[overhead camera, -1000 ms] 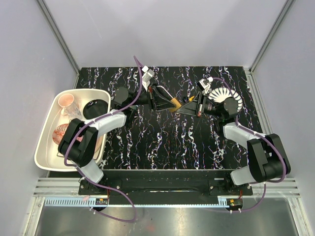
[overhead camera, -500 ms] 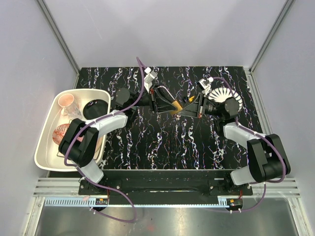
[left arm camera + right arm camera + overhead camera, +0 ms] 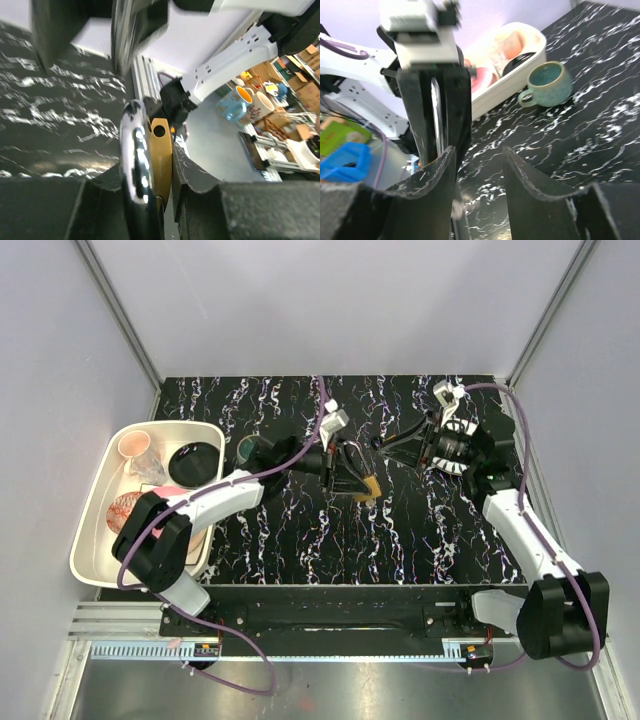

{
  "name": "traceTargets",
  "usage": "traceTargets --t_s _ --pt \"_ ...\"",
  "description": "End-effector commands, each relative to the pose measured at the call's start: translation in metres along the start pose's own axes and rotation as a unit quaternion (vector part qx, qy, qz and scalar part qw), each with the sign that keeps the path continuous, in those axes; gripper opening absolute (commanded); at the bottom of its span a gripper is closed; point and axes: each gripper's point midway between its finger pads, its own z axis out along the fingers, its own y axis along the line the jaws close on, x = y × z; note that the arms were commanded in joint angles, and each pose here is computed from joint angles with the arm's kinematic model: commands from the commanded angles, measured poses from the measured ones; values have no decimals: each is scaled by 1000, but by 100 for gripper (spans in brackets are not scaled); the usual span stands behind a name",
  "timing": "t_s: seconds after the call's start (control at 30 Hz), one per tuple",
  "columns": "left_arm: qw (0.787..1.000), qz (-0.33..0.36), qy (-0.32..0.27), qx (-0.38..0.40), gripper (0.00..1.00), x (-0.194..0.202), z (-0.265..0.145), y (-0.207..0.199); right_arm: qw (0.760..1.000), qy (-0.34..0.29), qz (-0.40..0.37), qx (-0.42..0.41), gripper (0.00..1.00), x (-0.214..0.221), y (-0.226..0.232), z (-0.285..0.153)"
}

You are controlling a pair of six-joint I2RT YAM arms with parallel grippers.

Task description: Unlock with the key

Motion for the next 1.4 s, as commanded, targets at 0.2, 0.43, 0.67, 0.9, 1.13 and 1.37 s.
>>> traceTargets --t_s 0.2,0.43,0.67,0.9,1.13,1.37 --pt "999 10 38 4 0 3 11 -1 993 -19 -110 34 48 -56 8 2" --pt "999 -6 50 3 0 12 17 5 997 3 -82 -9 48 -26 5 9" --pt "998 -14 58 9 0 16 23 7 994 47 -88 -48 48 5 17 18" --pt "998 -12 59 14 0 16 24 3 992 66 -102 -26 48 23 4 21" --pt "998 -14 61 18 0 17 25 2 992 80 -93 -43 47 33 5 26" --pt "998 -15 64 19 0 19 26 2 990 95 -87 -61 33 43 9 31"
